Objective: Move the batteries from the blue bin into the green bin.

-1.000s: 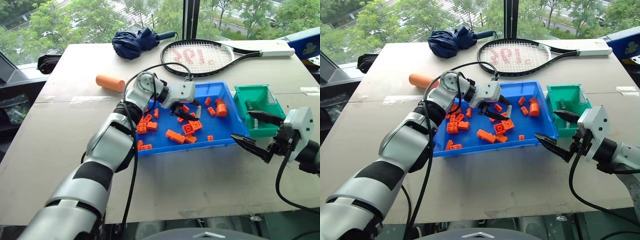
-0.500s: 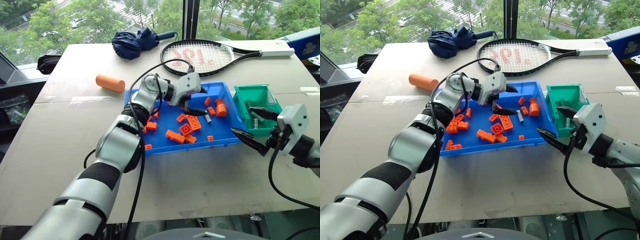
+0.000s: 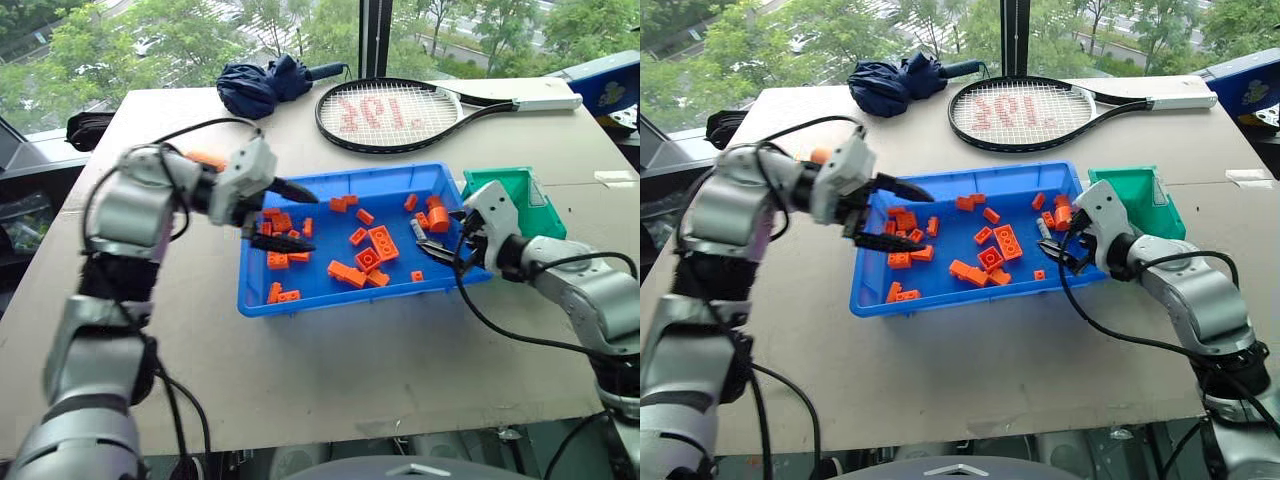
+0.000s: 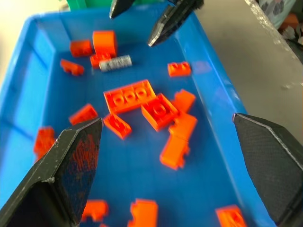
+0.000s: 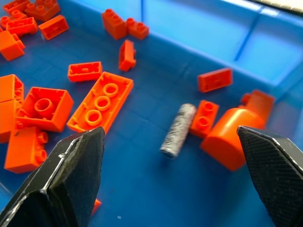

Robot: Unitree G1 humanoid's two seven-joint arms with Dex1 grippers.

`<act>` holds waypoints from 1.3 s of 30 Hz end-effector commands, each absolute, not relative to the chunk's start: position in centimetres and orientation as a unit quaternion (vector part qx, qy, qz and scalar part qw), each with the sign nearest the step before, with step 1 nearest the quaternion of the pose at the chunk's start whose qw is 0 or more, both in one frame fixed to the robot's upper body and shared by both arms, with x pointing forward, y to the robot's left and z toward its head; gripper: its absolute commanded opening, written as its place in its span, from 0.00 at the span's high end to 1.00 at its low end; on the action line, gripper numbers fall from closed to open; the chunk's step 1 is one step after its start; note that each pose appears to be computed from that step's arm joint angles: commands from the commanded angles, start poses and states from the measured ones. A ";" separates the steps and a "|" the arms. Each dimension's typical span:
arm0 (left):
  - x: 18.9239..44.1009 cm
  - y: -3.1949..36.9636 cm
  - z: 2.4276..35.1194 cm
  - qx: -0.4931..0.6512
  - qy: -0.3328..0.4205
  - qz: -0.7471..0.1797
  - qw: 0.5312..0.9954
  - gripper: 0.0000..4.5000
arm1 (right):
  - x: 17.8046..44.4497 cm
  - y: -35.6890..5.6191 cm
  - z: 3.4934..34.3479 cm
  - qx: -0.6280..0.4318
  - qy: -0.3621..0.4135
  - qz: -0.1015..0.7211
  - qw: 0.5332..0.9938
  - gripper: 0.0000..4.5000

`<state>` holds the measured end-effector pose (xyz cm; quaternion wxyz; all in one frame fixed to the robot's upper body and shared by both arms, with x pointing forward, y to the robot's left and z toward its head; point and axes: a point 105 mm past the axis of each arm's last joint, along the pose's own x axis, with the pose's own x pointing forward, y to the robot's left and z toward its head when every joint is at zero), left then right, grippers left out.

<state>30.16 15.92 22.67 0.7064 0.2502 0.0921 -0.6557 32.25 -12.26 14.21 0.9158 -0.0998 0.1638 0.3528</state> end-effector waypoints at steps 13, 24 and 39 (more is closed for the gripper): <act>26.8 17.2 24.5 0.241 0.106 -0.616 0.742 0.00 | 35.1 -11.1 13.6 -0.085 0.231 0.313 0.917 0.12; 26.9 16.9 24.7 0.245 0.102 -0.611 0.746 0.00 | 35.9 -10.9 12.6 -0.126 0.244 0.296 0.915 0.99; 27.3 14.1 27.7 0.199 0.008 -0.635 0.746 0.00 | 31.2 -20.8 24.7 -0.103 0.123 0.178 0.971 0.99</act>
